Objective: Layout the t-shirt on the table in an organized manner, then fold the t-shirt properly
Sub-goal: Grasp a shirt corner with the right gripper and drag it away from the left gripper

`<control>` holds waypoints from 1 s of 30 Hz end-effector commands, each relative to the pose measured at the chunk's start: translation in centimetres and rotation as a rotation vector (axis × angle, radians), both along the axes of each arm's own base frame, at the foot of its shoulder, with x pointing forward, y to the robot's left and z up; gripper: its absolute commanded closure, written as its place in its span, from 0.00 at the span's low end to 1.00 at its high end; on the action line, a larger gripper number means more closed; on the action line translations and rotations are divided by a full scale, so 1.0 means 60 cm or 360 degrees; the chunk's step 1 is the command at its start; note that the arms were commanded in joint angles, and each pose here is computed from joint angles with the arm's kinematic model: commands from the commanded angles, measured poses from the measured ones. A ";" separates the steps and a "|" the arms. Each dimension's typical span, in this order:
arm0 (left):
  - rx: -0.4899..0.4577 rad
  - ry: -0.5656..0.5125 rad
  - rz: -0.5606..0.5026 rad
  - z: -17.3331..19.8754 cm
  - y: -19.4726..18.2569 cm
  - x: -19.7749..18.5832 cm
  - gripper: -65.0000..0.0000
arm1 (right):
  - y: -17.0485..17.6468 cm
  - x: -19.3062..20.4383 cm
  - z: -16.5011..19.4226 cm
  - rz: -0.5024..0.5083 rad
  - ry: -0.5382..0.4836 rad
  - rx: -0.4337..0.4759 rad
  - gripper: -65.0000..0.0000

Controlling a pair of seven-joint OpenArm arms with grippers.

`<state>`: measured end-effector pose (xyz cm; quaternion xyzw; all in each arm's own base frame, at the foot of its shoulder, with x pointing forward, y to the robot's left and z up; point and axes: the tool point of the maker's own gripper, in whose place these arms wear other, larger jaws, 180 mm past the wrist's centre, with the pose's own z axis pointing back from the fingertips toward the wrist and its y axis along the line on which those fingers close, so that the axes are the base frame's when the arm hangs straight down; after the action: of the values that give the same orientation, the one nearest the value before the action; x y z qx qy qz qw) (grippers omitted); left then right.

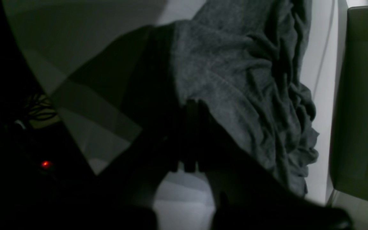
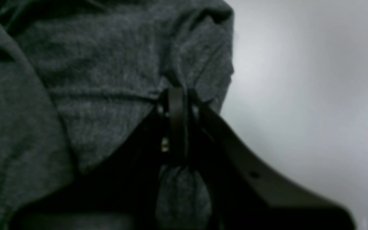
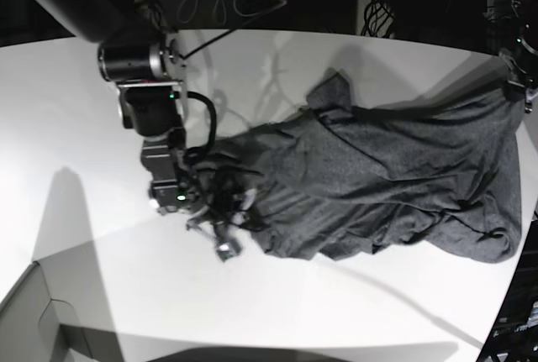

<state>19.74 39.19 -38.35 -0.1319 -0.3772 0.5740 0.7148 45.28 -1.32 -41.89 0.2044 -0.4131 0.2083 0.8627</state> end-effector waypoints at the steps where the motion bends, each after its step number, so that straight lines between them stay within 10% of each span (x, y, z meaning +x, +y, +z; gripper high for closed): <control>1: -0.0030 -0.0046 0.0012 0.021 0.010 0.006 1.00 | -0.034 0.049 0.058 -0.0106 -0.0164 0.0026 1.00; 8: -0.0013 -0.0133 0.0161 0.065 0.066 -0.026 1.00 | -0.178 0.033 0.156 -0.0408 -0.0485 -0.0107 1.00; 16: -0.0155 -0.0223 0.0127 0.084 0.057 -0.012 1.00 | -0.184 -0.071 0.267 -0.0452 -0.0827 -0.0215 1.00; 30: -0.0233 -0.0301 0.0116 0.082 0.034 0.019 1.00 | -0.223 -0.202 0.101 -0.0422 -0.0416 -0.0368 1.00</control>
<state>20.35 41.34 -34.63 -0.2003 -0.4046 0.6116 0.6497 32.23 -14.56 -37.49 0.0205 -0.4901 0.1685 0.8550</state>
